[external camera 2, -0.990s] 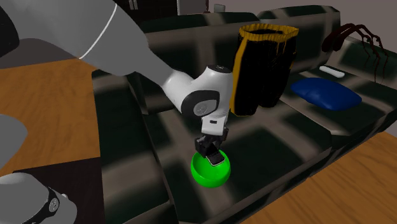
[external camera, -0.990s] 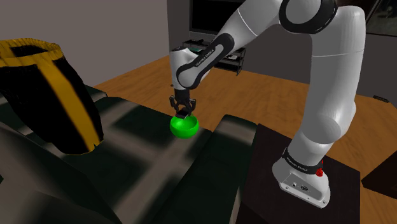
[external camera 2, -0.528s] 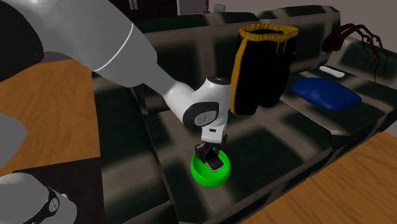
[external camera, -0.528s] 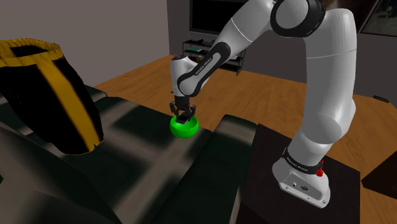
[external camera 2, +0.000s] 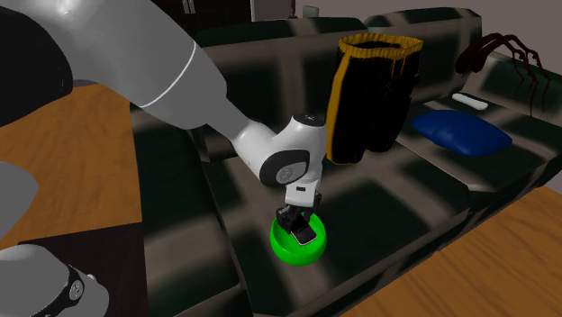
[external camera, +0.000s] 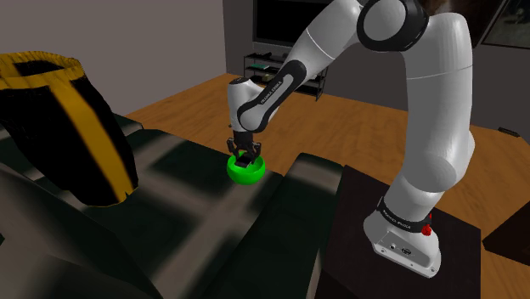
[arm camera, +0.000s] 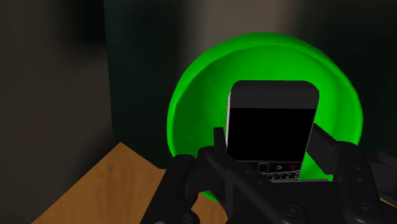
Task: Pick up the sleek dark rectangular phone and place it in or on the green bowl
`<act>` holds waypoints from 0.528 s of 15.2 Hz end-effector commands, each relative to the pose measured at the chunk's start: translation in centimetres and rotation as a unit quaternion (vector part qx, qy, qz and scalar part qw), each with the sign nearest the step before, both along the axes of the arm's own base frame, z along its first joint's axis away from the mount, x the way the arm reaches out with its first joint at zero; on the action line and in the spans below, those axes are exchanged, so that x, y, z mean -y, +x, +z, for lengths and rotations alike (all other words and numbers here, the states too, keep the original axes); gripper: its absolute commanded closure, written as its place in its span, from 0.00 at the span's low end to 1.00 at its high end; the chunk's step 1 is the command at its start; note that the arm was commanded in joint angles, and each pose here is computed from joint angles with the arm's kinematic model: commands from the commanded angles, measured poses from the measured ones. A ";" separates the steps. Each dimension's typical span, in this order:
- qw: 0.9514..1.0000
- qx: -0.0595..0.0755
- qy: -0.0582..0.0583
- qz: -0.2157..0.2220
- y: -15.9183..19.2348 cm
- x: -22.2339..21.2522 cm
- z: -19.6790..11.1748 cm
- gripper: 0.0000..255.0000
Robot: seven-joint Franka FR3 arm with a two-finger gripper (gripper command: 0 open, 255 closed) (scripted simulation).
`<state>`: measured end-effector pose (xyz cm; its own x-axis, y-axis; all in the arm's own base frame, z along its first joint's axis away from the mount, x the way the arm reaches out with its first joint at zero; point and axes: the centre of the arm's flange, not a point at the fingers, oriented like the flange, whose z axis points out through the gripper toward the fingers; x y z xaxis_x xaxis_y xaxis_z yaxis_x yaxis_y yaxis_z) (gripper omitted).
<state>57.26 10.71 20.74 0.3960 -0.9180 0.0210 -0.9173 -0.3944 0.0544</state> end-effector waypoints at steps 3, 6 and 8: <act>1.000 0.000 0.000 0.000 0.0 0.0 0.0 0.00; 1.000 0.000 0.000 0.000 0.0 0.0 0.0 0.00; 1.000 0.000 0.000 0.000 0.1 -0.1 1.3 0.00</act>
